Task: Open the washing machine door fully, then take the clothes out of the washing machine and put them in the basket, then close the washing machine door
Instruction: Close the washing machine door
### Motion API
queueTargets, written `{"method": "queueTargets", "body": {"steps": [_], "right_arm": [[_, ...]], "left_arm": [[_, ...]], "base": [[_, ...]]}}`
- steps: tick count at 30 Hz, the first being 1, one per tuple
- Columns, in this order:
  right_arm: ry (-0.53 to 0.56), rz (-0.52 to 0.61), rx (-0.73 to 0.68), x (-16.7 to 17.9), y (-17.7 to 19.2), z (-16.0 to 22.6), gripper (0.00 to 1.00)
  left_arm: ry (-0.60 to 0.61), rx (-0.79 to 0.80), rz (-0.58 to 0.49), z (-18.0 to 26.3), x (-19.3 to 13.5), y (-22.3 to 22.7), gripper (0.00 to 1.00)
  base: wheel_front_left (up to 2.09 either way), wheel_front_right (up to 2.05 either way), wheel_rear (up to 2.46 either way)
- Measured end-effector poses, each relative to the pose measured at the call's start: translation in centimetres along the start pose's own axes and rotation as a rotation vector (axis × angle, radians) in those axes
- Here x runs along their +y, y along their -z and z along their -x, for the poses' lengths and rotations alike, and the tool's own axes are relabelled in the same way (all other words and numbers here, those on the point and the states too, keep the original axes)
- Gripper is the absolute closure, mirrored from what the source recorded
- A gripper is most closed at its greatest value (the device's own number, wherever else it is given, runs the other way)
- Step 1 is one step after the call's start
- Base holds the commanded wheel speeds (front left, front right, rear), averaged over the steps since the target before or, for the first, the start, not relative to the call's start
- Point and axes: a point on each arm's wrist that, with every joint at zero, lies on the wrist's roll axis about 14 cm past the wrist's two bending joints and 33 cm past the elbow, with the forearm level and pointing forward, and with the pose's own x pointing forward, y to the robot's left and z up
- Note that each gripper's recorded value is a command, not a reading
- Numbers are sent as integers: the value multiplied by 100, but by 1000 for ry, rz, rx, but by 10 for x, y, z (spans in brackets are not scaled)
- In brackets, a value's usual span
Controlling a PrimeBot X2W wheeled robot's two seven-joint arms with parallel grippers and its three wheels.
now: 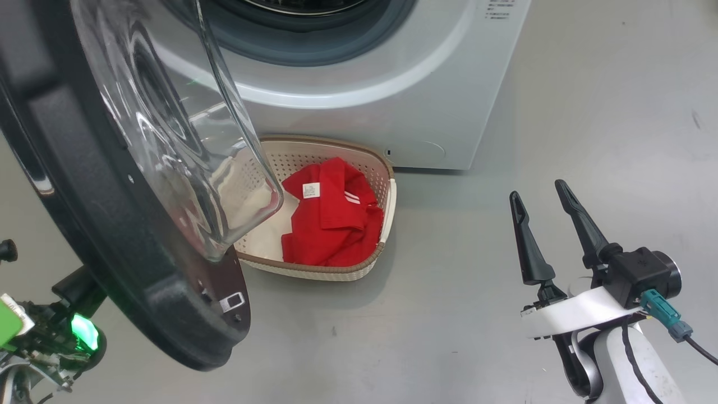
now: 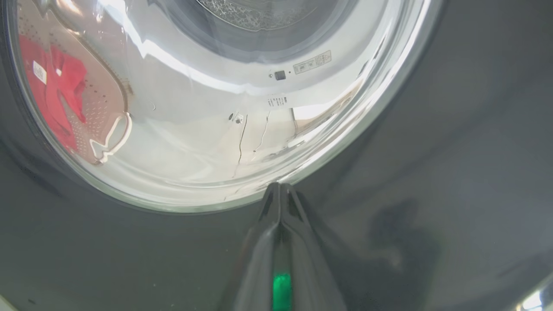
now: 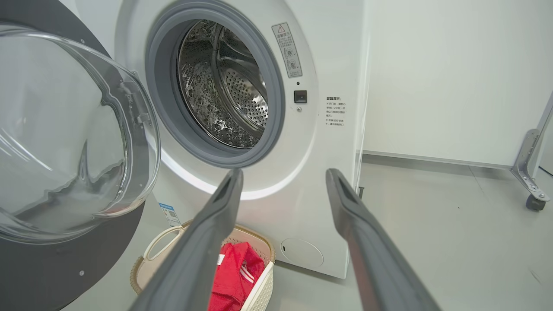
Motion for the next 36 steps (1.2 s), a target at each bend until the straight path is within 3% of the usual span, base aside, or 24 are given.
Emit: {"method": "queueTargets", "body": {"steps": [22,36], "right_arm": [[168,28,-39,-43,-25,45,0],[264,24,-60,-70,-34,60,0]], "left_arm": [[34,228,93,-75,10,61,100],[65,251,114,-141,11,69,100]], "base": [[0,0,0],[0,0,0]]}}
